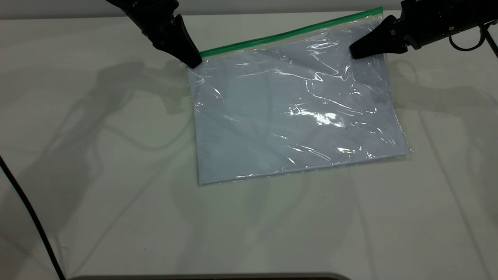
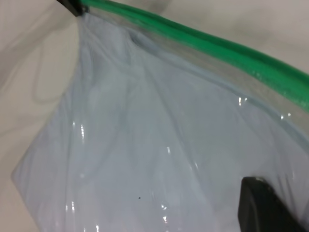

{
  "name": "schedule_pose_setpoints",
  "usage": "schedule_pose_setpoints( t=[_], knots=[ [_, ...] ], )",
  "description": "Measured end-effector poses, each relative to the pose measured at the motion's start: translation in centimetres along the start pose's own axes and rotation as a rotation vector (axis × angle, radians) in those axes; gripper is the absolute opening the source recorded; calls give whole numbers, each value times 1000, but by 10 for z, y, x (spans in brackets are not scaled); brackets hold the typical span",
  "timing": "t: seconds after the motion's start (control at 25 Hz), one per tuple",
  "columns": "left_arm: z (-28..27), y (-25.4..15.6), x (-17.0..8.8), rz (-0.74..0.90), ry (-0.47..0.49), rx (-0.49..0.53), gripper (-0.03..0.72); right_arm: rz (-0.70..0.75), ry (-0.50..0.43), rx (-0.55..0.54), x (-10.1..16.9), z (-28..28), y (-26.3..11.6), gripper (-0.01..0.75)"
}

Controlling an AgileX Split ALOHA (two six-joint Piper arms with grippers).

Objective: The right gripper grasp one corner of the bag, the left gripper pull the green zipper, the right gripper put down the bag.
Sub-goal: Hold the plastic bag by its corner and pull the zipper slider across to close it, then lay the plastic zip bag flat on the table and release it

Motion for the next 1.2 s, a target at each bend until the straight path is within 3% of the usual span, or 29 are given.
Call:
schedule_pose_setpoints(
  t=[0.2,0.6,0.76,1.0,1.2],
  knots=[
    [3,20,6,5,45,-94,96,2,-7,10,-3,-3,-3,36],
    [25,57,7,94,133,-125,317,-65,33,100,23,23,-8,36],
    [25,59,15,104,183,-128,335,-65,33,100,24,23,-8,36],
    [25,58,15,95,184,-124,336,-8,0,100,19,23,-8,36],
    [24,57,15,-67,174,-130,336,50,-39,99,13,23,-8,81]
  ],
)
Point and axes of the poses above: a point on each arm's last joint axis where the gripper is mounted, z pointing out along that axis toward the gripper, x along the wrist's bending axis when the last joint is at zero, y = z × x, the point moved 7 cm from there along z, pointing out along that axis toward the gripper, and after that the axes turned 6 degrees about z, right-handed, at the moved point
